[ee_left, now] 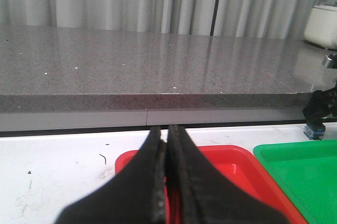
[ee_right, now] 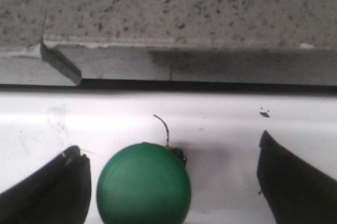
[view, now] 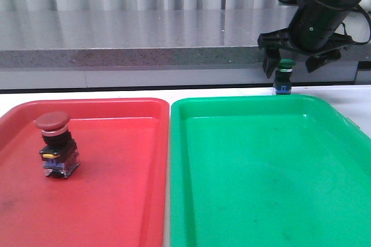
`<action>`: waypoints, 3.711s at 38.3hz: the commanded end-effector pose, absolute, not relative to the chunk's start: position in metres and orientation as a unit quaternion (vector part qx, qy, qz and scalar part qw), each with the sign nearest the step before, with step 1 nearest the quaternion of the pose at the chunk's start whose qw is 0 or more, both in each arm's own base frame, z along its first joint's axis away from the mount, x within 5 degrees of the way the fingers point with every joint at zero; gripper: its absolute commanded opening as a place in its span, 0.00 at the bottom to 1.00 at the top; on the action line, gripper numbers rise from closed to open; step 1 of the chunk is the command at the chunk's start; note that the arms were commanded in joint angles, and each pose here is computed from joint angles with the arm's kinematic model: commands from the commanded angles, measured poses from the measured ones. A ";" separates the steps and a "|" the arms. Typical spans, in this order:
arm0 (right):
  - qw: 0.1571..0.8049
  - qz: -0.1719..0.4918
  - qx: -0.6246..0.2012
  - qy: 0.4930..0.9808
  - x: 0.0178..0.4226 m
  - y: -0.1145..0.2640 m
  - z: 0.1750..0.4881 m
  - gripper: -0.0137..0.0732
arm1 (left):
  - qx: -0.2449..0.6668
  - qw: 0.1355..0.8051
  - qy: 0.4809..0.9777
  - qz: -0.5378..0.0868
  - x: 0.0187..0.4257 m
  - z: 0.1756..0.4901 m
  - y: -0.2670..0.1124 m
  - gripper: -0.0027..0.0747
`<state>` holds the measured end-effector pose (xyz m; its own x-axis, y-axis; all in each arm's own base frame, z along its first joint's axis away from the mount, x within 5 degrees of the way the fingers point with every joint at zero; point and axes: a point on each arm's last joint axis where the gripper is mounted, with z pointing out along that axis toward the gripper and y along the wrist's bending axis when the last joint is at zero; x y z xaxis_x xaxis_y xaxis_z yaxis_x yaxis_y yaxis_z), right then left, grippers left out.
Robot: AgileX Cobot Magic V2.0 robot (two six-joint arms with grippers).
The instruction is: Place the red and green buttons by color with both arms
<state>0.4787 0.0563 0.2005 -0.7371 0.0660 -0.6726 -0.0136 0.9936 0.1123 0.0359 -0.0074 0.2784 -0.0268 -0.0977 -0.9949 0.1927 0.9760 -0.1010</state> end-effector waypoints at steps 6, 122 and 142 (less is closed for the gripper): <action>0.416 0.065 0.014 0.907 0.478 0.059 0.243 0.60 | 0.029 0.727 0.676 -0.118 0.035 0.293 -0.008 0.01; 0.506 0.089 -0.056 0.856 0.278 0.066 0.352 0.08 | 0.029 0.726 0.677 -0.118 0.035 0.293 -0.008 0.01; 0.632 0.075 -0.018 0.771 0.141 0.020 0.312 0.08 | 0.029 0.726 0.677 -0.118 0.035 0.293 -0.008 0.01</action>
<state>0.1609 0.0243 0.3081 -0.3454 0.0685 -0.9360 -0.1114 0.9873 0.1134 0.0359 -0.0074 0.2784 -0.0268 -0.0977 -0.9949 0.1927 0.9760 -0.1010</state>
